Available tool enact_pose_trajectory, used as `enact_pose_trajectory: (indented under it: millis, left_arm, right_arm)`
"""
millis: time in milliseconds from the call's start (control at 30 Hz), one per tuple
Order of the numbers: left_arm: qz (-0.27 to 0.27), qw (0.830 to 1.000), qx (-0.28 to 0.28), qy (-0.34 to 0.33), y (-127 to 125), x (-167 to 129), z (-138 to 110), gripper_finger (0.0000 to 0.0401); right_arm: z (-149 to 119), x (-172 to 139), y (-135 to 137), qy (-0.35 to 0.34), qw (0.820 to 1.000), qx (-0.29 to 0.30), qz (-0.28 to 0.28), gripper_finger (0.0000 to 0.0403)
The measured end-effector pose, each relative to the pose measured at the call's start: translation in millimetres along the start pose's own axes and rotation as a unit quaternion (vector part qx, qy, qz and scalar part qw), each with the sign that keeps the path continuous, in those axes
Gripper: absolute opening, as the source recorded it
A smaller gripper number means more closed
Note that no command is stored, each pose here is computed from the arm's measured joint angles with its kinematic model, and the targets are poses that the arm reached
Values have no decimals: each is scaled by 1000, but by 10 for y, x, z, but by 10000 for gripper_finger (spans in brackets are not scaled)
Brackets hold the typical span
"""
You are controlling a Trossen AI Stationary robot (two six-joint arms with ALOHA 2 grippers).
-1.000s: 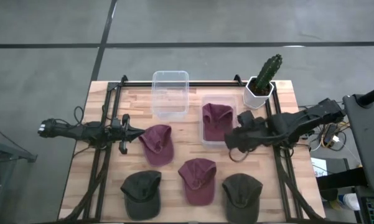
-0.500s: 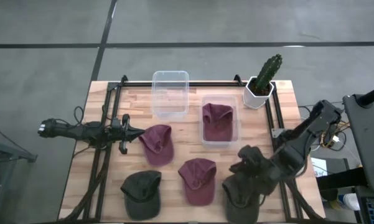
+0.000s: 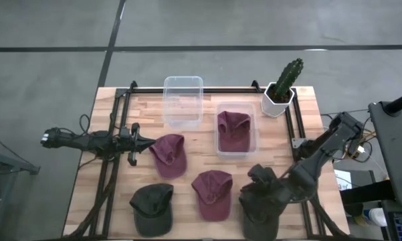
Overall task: Pick & Place hat
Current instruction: Put the bottom red cap into the right transparent bin
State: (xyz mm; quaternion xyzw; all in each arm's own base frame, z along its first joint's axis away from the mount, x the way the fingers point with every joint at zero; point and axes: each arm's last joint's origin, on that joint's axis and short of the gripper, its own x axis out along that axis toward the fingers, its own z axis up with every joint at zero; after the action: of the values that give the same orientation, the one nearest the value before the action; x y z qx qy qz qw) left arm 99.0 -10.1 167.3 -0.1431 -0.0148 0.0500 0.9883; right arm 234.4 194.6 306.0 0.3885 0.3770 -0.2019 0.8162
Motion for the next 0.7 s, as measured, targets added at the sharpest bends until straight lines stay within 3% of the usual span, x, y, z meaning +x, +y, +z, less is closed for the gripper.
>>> enact_pose_trajectory:
  millis: [233,500,700]
  left_arm:
    - [-1,1000,-2,0,0,0,0,0]
    - [-3,1000,-9,1,-2,0,-1,0]
    - [-4,999,-32,2,-2,0,-1,0]
  right_arm:
    - [-73,240,26,40,998,33,-29,72]
    - [-156,480,35,49,995,54,-61,151]
    - [-67,688,18,64,994,39,-83,206]
